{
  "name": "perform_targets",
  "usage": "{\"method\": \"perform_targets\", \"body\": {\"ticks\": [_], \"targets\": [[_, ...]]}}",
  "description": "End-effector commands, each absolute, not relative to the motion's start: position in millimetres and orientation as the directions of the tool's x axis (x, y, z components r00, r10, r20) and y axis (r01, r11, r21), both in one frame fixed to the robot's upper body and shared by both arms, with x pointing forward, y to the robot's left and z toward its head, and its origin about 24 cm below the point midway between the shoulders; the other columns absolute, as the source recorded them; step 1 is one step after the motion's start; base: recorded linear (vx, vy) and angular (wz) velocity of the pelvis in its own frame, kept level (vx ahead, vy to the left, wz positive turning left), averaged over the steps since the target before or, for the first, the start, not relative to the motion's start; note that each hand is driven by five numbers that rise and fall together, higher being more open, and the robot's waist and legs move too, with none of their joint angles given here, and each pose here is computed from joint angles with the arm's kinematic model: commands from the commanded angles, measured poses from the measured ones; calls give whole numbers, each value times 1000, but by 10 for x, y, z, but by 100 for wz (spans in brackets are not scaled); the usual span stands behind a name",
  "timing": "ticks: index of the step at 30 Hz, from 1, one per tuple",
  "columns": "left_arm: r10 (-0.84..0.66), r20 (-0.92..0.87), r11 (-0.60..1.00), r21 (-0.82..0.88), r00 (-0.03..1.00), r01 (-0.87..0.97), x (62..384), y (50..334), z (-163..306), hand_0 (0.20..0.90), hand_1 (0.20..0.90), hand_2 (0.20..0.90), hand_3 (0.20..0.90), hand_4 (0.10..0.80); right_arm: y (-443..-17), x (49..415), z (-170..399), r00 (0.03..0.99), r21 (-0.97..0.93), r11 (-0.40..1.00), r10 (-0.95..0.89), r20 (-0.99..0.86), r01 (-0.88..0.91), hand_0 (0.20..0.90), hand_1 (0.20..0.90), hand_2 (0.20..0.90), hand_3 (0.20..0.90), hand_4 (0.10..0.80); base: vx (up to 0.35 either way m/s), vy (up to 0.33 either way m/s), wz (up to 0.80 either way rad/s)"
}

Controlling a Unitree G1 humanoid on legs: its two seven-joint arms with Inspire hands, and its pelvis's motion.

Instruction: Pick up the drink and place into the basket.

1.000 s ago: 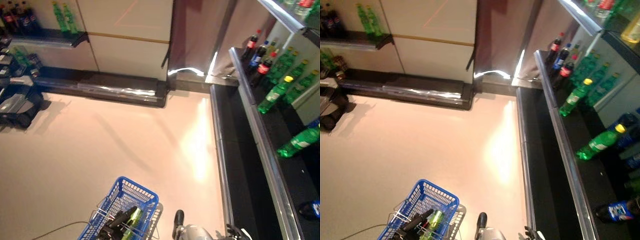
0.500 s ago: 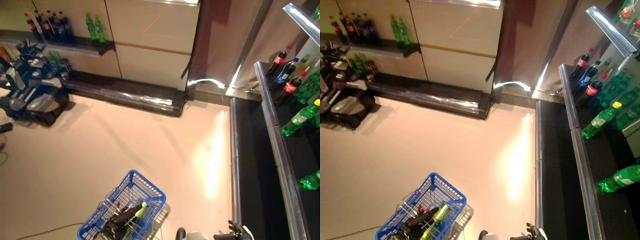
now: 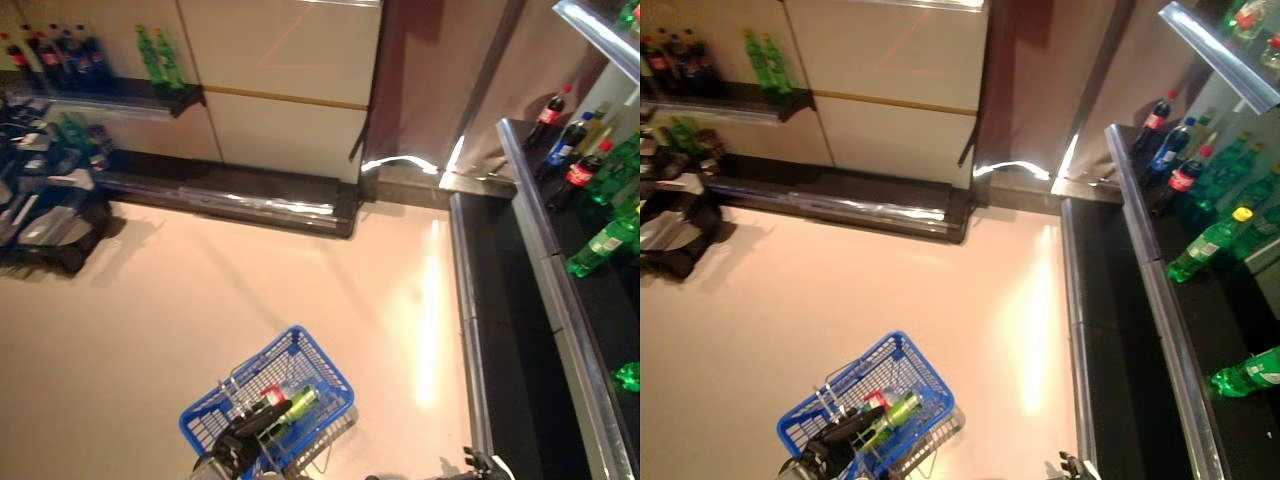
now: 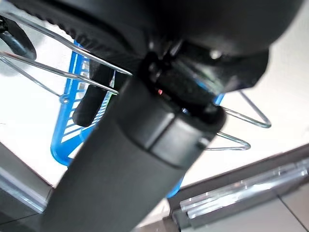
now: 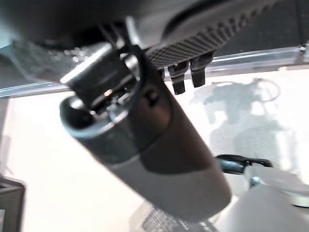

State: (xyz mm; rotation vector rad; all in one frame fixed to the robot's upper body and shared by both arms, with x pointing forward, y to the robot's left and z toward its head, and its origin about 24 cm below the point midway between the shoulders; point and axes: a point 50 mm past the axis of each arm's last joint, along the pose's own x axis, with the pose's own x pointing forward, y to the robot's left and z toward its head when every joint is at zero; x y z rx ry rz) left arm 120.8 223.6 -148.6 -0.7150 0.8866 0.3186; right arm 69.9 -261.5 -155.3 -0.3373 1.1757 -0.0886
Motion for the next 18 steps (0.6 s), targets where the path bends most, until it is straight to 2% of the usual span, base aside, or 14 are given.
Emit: {"method": "perform_targets", "body": {"ticks": [1,6,11,15,18], "targets": [[-33,-643,723,-544,765,-426,1444,2355,-1301,300,300,300,200,100,-2949,823,-1412,414,-400,905,-313,-855,-142,900,900,900,900,800,544,188,-36],[-59,-626,756,-537,778,-374,1582,2407,-1231,300,300,300,200,100,-2801,898,-1454,425,-381,918,-304,-853,-107,900,900,900,900,800,398,157,-38],[-70,-621,785,-518,781,-341,1660,2427,-1185,300,300,300,200,100,-2771,949,-1437,462,-364,928,-287,-839,-84,900,900,900,900,800,330,209,-8],[-73,-621,803,-500,780,-324,1787,2399,-1138,300,300,300,200,100,-2708,995,-1449,476,-333,939,-257,-841,-83,900,900,900,900,800,293,-43,-2],[-97,-629,823,-487,771,-294,1820,2356,-1144,300,300,300,200,100,-2652,951,-1479,474,-319,946,-255,-843,-59,900,900,900,900,800,243,-156,35]]}}
